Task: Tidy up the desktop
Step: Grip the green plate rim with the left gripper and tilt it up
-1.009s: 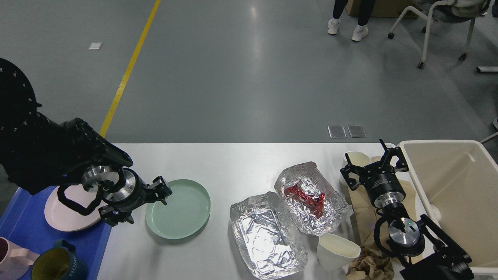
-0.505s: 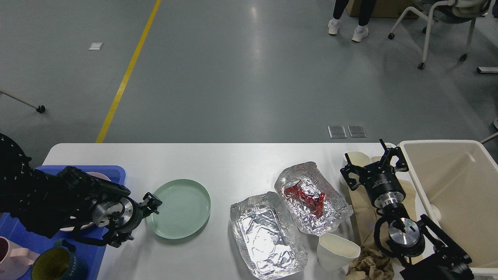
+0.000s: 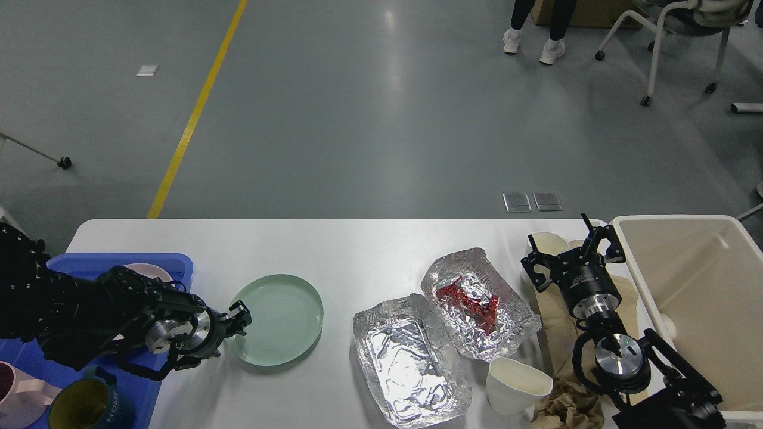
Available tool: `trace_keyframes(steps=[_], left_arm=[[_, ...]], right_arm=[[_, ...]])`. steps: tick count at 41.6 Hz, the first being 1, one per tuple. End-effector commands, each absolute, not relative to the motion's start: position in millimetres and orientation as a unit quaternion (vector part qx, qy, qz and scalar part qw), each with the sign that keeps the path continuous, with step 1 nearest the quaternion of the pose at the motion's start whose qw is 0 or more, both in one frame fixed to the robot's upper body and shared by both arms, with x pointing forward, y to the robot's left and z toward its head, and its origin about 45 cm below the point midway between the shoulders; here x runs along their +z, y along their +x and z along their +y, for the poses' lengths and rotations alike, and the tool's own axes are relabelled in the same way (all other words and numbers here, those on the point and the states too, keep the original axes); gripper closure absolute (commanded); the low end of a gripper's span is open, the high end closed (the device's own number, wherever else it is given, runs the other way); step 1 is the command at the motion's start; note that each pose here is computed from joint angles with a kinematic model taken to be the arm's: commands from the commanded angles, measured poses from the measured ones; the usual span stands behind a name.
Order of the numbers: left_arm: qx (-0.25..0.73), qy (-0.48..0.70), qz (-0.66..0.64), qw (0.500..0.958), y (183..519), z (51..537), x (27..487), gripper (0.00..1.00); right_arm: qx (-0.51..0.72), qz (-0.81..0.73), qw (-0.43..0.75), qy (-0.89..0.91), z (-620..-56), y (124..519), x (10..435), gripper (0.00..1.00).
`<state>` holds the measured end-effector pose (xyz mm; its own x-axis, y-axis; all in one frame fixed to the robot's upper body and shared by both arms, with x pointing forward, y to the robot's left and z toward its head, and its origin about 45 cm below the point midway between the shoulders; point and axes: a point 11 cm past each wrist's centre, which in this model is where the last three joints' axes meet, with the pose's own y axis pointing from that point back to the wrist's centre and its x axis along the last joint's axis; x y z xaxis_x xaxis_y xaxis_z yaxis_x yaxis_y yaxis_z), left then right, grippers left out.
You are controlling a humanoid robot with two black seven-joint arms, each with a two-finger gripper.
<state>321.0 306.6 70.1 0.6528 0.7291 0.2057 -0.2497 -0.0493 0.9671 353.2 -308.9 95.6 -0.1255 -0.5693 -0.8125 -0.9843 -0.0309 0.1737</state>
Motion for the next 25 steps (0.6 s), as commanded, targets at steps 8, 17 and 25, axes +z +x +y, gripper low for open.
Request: trace_keyframes(steps=[8,17,25], left_arm=[[0.349,0.615,0.206,0.676,320.6,300.9,70.4,0.72],[0.351,0.619,0.207,0.671,320.7,305.4,67.5,0.75],[0.352,0.620,0.208,0.670,320.6,307.1,67.1,0.86]], right_arm=[[0.387,0.643,0.267,-0.604,-309.4,353.2,95.6,0.00],[0.388,0.642,0.268,-0.605,-308.3,353.1,95.4,0.00],[0.387,0.642,0.268,-0.605,-308.7,353.2,95.6,0.00]])
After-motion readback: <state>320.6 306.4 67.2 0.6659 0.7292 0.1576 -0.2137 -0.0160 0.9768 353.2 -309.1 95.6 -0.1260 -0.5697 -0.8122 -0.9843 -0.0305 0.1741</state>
